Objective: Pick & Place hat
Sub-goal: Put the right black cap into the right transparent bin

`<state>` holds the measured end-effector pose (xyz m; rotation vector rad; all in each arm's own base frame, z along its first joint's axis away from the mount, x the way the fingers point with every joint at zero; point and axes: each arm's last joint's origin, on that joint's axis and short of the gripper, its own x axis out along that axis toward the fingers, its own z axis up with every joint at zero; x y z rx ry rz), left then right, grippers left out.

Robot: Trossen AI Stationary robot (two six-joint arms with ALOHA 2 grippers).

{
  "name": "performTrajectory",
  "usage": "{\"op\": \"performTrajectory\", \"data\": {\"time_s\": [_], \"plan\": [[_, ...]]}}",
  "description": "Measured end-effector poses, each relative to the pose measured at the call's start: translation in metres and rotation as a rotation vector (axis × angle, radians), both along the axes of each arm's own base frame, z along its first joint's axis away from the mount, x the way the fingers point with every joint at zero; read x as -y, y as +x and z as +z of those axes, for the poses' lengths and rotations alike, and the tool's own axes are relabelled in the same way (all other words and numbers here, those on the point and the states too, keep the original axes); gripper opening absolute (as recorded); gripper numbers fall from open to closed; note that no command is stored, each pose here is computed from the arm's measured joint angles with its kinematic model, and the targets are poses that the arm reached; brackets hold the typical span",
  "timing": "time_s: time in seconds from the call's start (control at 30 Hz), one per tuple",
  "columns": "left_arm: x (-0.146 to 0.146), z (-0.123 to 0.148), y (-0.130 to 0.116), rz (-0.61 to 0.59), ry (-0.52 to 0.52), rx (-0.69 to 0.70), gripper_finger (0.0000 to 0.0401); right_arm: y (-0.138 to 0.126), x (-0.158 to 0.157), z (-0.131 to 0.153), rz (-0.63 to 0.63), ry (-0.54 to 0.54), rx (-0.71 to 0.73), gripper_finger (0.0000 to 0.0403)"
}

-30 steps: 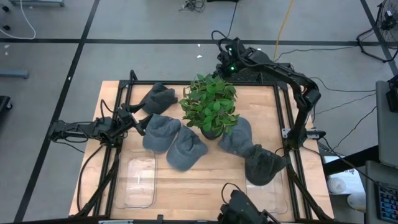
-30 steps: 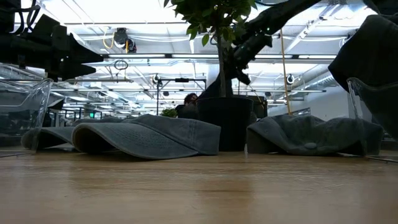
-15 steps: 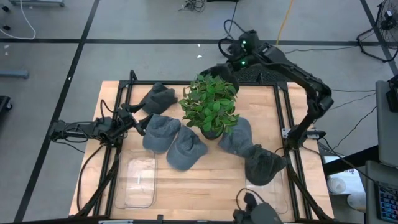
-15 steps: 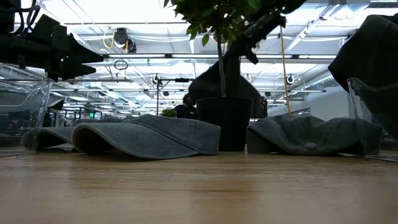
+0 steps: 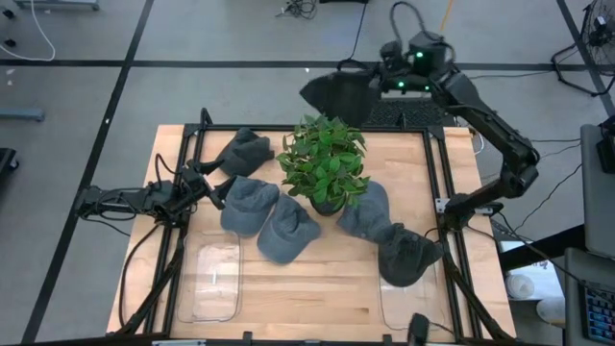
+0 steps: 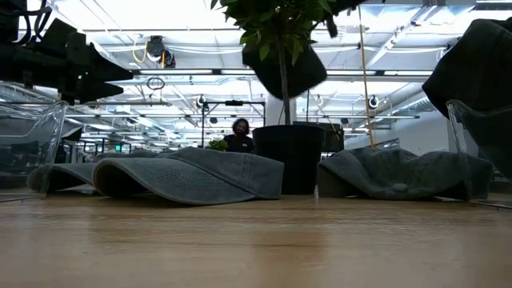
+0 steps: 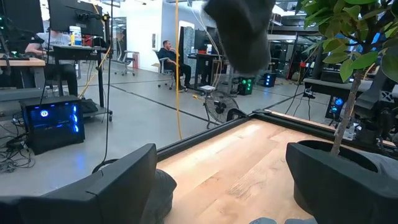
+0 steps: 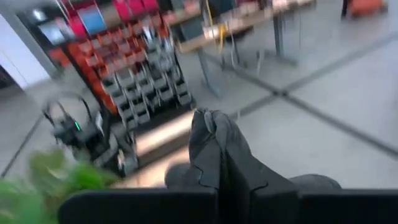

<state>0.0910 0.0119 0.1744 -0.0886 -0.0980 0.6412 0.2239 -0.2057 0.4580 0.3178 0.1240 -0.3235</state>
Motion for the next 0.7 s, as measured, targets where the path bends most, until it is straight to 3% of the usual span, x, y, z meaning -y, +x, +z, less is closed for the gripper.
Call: {"op": "performTrajectory", "data": {"time_s": [0.3,0.7], "plan": [[0.000,0.000,0.000,0.000,0.000,0.000,0.0365,-0.018,-0.021,0.051,0.089,-0.145,0.333,0.0000],[0.000,0.000,0.000,0.000,0.000,0.000,0.0365,-0.052,-0.058,0.125,0.208,-0.314,0.512,0.0000]]}}
